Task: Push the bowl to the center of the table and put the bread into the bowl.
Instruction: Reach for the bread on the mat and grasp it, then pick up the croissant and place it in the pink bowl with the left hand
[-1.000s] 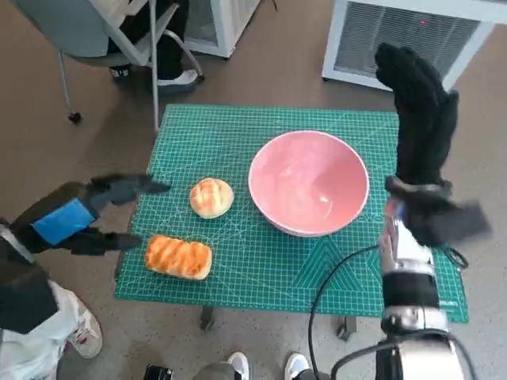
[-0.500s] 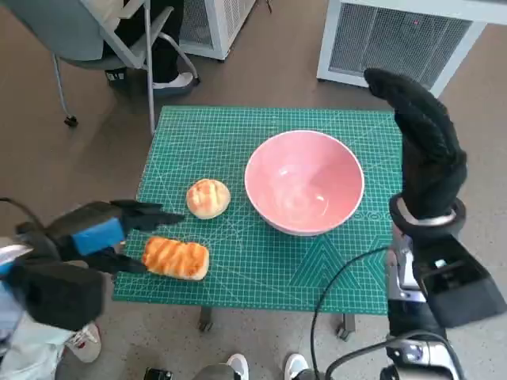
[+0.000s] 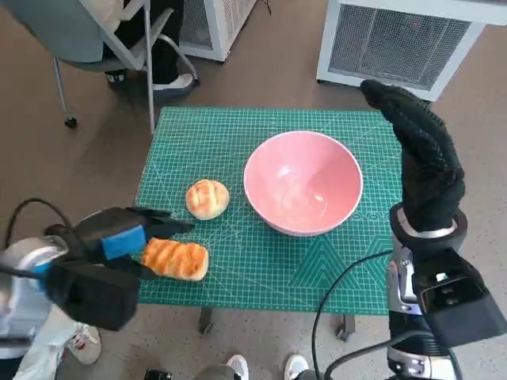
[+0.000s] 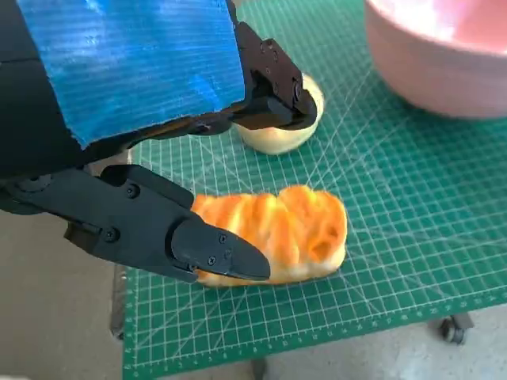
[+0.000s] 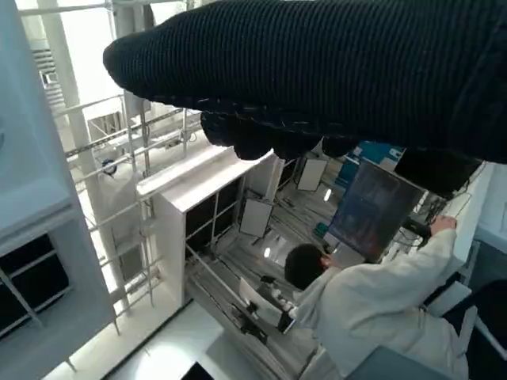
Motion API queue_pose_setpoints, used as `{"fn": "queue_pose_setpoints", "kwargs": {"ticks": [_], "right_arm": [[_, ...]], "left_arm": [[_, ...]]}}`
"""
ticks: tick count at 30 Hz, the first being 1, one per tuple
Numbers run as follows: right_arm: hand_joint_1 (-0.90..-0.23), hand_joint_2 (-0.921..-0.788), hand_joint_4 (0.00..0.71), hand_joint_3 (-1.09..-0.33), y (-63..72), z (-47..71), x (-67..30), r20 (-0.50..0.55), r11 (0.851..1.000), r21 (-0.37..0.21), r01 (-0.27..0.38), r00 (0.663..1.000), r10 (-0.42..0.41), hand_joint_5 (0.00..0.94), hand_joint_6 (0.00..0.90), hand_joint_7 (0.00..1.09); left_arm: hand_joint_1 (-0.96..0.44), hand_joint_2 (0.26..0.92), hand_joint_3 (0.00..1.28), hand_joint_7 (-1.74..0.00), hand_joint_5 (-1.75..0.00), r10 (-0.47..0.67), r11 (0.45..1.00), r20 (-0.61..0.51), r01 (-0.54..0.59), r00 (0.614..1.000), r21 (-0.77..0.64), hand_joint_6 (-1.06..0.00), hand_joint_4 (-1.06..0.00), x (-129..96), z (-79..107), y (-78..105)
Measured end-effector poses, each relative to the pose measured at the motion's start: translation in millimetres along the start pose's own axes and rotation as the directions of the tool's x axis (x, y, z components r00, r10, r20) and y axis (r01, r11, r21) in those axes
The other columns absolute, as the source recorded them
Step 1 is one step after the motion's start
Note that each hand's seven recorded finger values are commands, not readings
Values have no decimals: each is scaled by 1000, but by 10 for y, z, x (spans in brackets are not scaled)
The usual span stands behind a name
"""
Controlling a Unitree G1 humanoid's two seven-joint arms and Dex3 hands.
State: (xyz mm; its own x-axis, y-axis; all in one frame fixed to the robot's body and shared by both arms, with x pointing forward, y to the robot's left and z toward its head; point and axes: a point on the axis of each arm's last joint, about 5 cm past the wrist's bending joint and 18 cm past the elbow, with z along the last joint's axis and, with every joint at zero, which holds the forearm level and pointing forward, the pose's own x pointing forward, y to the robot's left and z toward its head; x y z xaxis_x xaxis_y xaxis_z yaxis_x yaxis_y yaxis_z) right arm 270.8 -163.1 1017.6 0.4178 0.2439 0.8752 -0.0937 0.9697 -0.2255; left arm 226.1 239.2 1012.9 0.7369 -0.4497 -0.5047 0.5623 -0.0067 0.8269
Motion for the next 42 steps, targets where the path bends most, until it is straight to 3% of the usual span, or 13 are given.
{"fn": "queue_pose_setpoints", "kwargs": {"ticks": [10,15,18,20,22,25,28,35,42], "right_arm": [[-399,-921,416,-557,-1,-1,-45,-21,1000,-3,6,1000,-6,4,52,810],[-397,-921,409,-557,-1,1,-55,-29,1000,-2,9,1000,-9,1,48,815],[-393,-921,405,-558,-1,0,-57,-33,1000,-1,12,999,-12,0,46,818],[-388,-921,404,-560,-1,1,-58,-35,1000,-1,13,999,-13,0,44,819],[-387,-921,404,-560,-1,2,-58,-35,1000,-1,14,999,-14,0,43,820],[-386,-921,404,-561,-1,3,-58,-36,1000,0,16,999,-16,0,42,821],[-385,-921,404,-562,0,4,-60,-38,1000,1,17,999,-17,0,40,823],[-392,-921,403,-560,5,3,-62,-44,1000,4,18,999,-18,0,38,828],[-386,-921,402,-562,8,2,-62,-46,1000,6,18,999,-18,0,34,835]], "left_arm": [[-163,829,8,-1,-3,-45,999,-21,44,999,-27,-372,-334,174,61,-138],[-82,866,20,-38,-27,-73,996,-31,71,997,-54,-455,-408,267,69,-223],[-32,894,16,-59,-32,-87,995,-32,85,996,-59,-553,-524,303,74,-260],[25,910,31,-109,-107,-90,994,-30,88,996,-58,-683,-732,317,70,-278],[57,915,39,-141,-158,-77,996,-26,76,997,-51,-759,-847,324,59,-290],[20,919,76,-830,-862,-52,998,-16,52,999,-32,-618,-759,329,50,-304],[8,920,89,-1069,-1090,-30,999,1,30,1000,-18,-575,-722,327,49,-325],[4,920,88,-1183,-1171,13,1000,31,-12,999,-18,-565,-709,245,44,-315],[3,921,44,-1158,-1103,151,988,69,-152,986,3,-610,-761,68,107,-82]]}}
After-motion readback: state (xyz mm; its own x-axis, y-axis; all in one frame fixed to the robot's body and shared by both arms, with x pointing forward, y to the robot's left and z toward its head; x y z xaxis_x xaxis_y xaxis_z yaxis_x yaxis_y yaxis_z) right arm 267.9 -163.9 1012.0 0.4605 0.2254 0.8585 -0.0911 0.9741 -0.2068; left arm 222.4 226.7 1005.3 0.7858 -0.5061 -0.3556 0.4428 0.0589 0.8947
